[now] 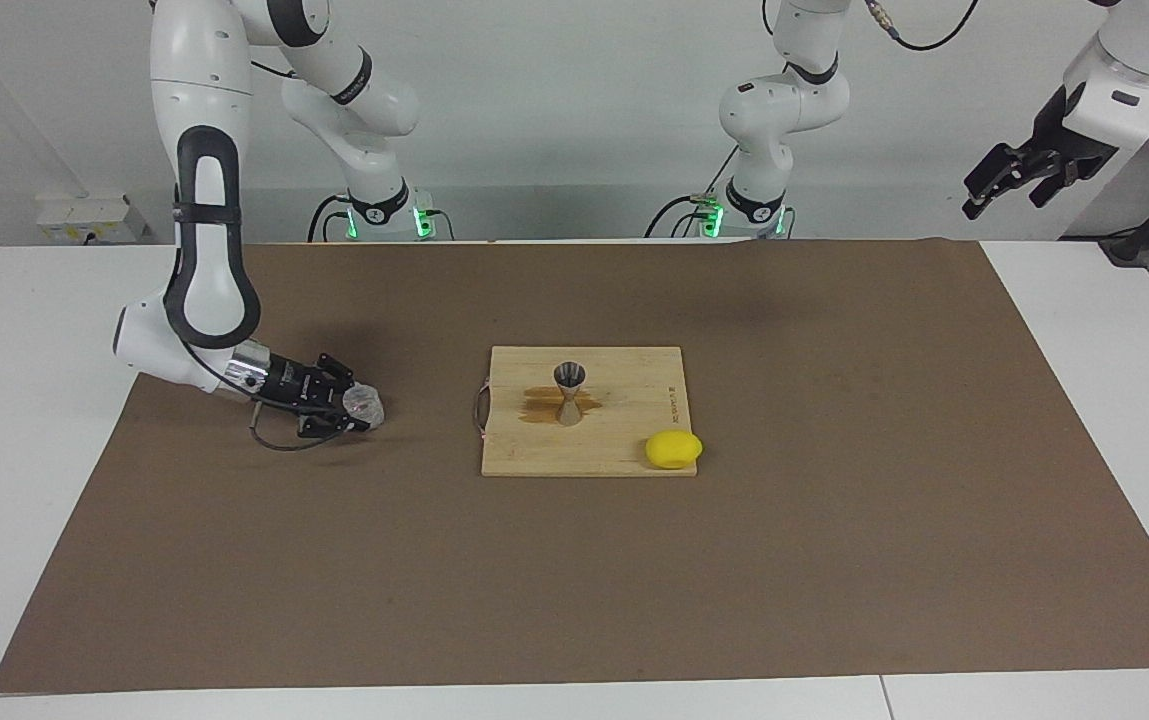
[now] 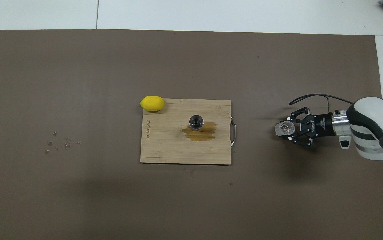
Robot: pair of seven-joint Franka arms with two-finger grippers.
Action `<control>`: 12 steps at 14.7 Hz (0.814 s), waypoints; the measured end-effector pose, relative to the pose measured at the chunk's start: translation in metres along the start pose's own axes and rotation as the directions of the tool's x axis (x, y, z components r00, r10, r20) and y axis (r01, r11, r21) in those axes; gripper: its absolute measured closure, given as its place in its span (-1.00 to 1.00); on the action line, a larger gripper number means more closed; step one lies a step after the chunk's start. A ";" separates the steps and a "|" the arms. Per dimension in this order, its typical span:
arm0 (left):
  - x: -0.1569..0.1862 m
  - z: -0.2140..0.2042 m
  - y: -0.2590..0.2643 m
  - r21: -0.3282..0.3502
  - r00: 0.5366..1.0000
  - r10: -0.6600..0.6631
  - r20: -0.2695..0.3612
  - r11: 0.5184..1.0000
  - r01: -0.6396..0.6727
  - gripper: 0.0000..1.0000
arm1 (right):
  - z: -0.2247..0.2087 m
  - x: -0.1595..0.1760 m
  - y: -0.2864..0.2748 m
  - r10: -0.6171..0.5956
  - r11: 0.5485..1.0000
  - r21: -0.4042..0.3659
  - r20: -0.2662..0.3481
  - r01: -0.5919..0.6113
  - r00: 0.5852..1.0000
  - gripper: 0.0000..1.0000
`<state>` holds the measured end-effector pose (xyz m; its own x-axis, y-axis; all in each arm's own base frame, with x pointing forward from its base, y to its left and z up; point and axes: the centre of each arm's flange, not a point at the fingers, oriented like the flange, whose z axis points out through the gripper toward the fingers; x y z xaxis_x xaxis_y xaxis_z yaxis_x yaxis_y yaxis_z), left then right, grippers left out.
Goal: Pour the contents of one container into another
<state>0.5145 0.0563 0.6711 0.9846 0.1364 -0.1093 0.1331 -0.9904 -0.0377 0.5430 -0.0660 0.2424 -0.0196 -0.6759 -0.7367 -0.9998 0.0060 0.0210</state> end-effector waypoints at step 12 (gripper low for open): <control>0.033 0.041 0.046 0.009 0.989 0.073 -0.128 0.997 -0.073 -1.00 | 0.026 -0.181 -0.035 0.020 1.000 -0.004 -0.125 -0.021 0.992 0.00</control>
<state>0.5486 0.0163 0.6249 0.9981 0.0597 0.0161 0.0603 -0.9974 -0.0387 0.5808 0.0755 0.3576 -0.0385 -0.7627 -0.6455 -0.9991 0.0171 0.0394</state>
